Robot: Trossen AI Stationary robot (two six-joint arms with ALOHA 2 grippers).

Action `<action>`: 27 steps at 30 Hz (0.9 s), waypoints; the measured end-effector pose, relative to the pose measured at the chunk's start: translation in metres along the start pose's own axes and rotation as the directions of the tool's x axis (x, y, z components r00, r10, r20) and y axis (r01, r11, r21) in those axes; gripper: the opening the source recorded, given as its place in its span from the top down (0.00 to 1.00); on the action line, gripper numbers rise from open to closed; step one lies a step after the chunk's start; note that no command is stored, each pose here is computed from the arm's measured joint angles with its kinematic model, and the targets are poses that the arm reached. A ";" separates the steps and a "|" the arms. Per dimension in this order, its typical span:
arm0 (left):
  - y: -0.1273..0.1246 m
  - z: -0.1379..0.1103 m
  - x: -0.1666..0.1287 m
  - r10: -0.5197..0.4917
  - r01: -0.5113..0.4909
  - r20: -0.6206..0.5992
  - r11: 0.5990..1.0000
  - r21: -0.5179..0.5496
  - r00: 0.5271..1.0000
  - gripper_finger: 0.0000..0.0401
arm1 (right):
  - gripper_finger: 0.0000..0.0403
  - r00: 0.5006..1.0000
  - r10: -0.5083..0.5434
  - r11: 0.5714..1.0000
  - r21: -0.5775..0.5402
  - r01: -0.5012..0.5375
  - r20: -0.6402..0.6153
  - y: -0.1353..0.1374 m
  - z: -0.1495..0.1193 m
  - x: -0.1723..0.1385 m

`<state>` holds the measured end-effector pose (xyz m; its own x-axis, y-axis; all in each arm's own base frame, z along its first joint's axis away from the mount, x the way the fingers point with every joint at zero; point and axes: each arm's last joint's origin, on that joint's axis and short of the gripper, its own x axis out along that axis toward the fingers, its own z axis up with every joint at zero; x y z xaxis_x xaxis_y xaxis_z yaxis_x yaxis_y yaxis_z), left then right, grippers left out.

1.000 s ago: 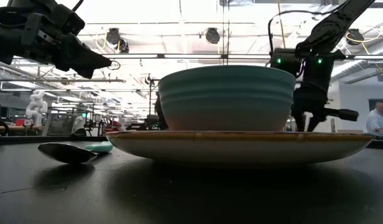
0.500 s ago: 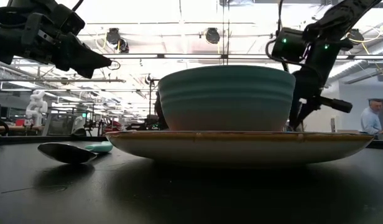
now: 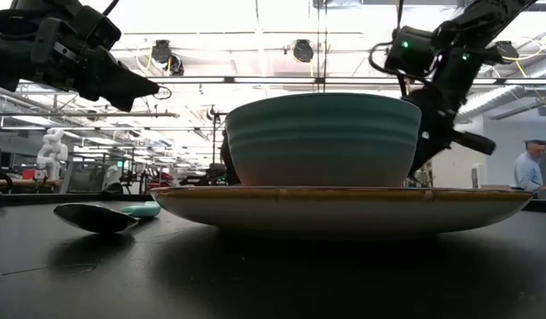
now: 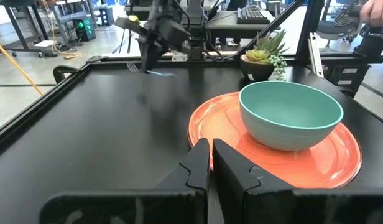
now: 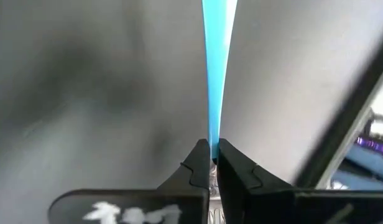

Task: Set table place
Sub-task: Put the light blue fork on the orange plate to the right of the green bowl

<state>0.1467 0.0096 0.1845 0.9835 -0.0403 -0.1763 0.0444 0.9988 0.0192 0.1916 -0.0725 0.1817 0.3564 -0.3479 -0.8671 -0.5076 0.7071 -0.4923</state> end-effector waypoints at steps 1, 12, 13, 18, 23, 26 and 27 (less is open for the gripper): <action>0.000 0.000 0.000 0.000 0.000 0.000 1.000 0.000 1.000 0.94 | 0.99 1.000 -0.014 0.999 0.031 0.014 0.009 -0.004 0.002 -0.003; 0.000 0.000 0.000 0.000 0.000 0.000 1.000 -0.001 1.000 0.94 | 1.00 0.998 -0.053 0.996 0.070 0.050 0.045 -0.020 0.012 -0.019; 0.000 0.000 0.000 0.000 0.000 0.000 1.000 -0.001 1.000 0.94 | 1.00 0.998 -0.050 0.996 0.075 0.047 0.044 -0.020 0.012 -0.019; 0.000 0.000 0.000 -0.001 0.001 0.000 1.000 -0.002 1.000 0.94 | 1.00 0.998 -0.032 0.991 0.133 0.024 0.055 -0.018 0.019 -0.024; 0.000 0.000 0.000 -0.001 0.001 0.000 1.000 0.000 1.000 0.94 | 1.00 0.992 -0.058 0.953 0.302 0.021 0.113 -0.028 0.037 -0.047; 0.000 0.000 0.000 -0.001 0.001 0.000 1.000 -0.001 1.000 0.94 | 1.00 0.986 -0.073 0.928 0.373 0.011 0.153 -0.031 0.047 -0.059; 0.000 0.000 0.000 -0.001 0.001 0.000 1.000 -0.004 1.000 0.94 | 1.00 0.983 -0.078 0.921 0.390 0.006 0.168 -0.031 0.050 -0.061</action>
<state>0.1467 0.0096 0.1845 0.9835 -0.0411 -0.1761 0.0445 0.9989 0.0152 0.2246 -0.0425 0.2541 0.5212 -0.2939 -0.8012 -0.1589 0.8890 -0.4294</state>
